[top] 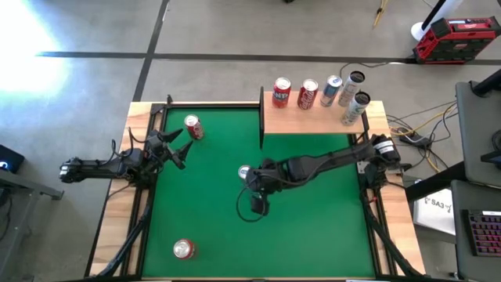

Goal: Place canned beverage on shelf
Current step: Put the blue soda can on the shelf aligned with the other blue soda can

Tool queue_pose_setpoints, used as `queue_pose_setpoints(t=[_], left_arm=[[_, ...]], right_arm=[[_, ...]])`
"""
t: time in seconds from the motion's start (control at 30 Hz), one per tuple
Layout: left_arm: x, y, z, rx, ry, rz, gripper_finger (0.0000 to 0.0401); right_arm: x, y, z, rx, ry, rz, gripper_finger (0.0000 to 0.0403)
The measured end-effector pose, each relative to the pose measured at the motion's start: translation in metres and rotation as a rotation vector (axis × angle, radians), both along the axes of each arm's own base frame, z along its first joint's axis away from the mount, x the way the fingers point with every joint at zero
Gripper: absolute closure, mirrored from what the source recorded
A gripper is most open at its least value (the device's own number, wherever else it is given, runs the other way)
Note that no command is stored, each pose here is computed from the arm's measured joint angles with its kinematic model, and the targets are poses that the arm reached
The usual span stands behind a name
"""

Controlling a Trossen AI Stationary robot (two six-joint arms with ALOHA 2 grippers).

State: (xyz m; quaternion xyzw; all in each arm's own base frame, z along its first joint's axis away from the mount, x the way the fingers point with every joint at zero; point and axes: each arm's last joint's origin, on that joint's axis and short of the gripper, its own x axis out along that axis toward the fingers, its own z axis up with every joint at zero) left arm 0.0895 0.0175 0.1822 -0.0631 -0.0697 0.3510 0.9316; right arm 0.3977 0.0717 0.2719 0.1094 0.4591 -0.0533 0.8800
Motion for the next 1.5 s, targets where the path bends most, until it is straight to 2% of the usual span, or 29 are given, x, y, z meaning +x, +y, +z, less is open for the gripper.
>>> queue_pose_setpoints(t=[0.1,0.27,0.33,0.6,1.0,1.3,1.5], left_arm=[[0.0,0.0,0.0,0.0,0.0,0.0,0.0077],[0.0,0.0,0.0,0.0,0.0,0.001,0.0077],[0.0,0.0,0.0,0.0,0.001,0.0,0.0077],[0.0,0.0,0.0,0.0,0.0,0.0,0.0077],[0.0,0.0,0.0,0.0,0.0,0.0,0.0077],[0.0,0.0,0.0,0.0,0.0,0.0,0.0077],[0.0,0.0,0.0,0.0,0.0,0.0,0.0077]], right_arm=[[-0.002,-0.002,-0.002,-0.025,0.034,0.178,0.0044],[-0.002,-0.006,-0.002,-0.109,0.03,0.305,0.0044],[-0.001,-0.011,-0.002,-0.143,0.027,0.312,0.0044],[0.004,-0.039,0.001,-0.208,0.009,0.208,0.0044],[0.007,-0.047,0.004,-0.301,-0.026,0.383,0.0044],[0.014,-0.062,0.007,-0.329,-0.09,0.359,0.0044],[0.016,-0.064,0.001,-0.278,-0.087,0.388,0.0044]])
